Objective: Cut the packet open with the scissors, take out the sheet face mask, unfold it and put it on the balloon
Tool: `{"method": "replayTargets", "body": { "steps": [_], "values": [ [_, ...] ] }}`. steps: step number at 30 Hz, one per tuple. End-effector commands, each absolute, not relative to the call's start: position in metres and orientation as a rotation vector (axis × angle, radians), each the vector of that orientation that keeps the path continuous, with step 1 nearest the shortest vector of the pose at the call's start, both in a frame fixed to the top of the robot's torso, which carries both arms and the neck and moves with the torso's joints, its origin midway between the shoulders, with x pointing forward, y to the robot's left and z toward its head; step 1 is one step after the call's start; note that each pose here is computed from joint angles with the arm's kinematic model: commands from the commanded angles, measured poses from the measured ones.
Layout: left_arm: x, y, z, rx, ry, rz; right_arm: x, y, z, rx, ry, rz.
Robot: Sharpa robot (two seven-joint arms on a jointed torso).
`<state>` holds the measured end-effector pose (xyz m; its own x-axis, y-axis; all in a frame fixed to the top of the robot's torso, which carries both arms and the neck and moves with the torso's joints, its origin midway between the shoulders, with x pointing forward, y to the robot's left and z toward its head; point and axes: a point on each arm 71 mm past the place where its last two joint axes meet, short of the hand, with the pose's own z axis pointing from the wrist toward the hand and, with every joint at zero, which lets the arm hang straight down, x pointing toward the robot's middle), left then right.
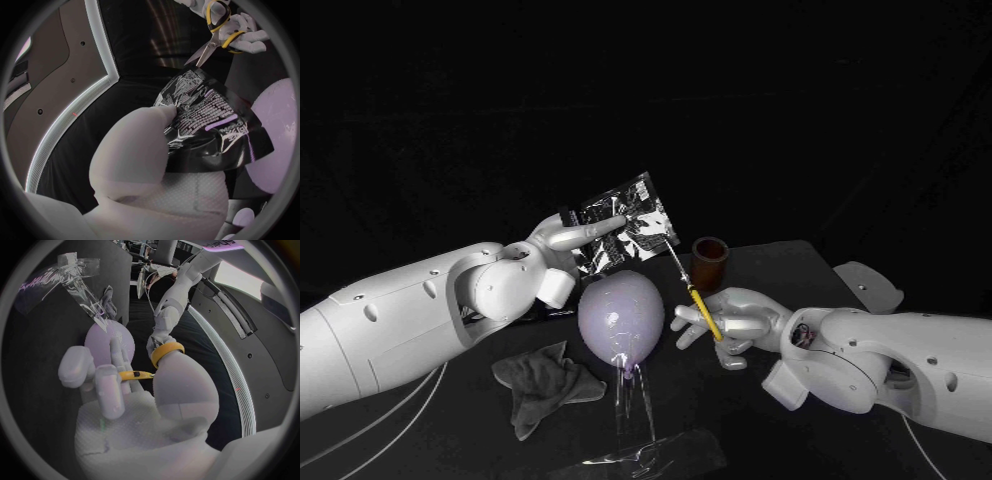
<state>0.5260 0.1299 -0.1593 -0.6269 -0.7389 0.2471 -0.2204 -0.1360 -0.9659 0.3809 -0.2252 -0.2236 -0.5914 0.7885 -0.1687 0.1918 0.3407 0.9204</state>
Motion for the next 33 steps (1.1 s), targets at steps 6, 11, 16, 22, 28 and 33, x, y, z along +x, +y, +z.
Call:
{"method": "replayTargets", "body": {
  "steps": [6, 11, 16, 22, 28, 33],
  "values": [
    [0.525, 0.1293, -0.1584, -1.041, 1.779, -1.822, 0.3803, -0.2241, -0.2212, 0.827, 1.981, 1.261],
    [0.5244, 0.1289, -0.1586, -1.035, 1.787, -1.82, 0.3801, -0.2235, -0.2202, 0.825, 1.977, 1.264],
    [0.5241, 0.1284, -0.1586, -1.031, 1.791, -1.819, 0.3803, -0.2236, -0.2195, 0.824, 1.975, 1.265],
    [0.5239, 0.1277, -0.1586, -1.028, 1.794, -1.82, 0.3812, -0.2225, -0.2193, 0.821, 1.974, 1.267],
    [0.5232, 0.1268, -0.1585, -1.026, 1.797, -1.822, 0.3827, -0.2227, -0.2186, 0.823, 1.96, 1.266],
    [0.523, 0.127, -0.1586, -1.027, 1.797, -1.82, 0.3838, -0.2228, -0.2177, 0.829, 1.944, 1.266]
  ]
}}
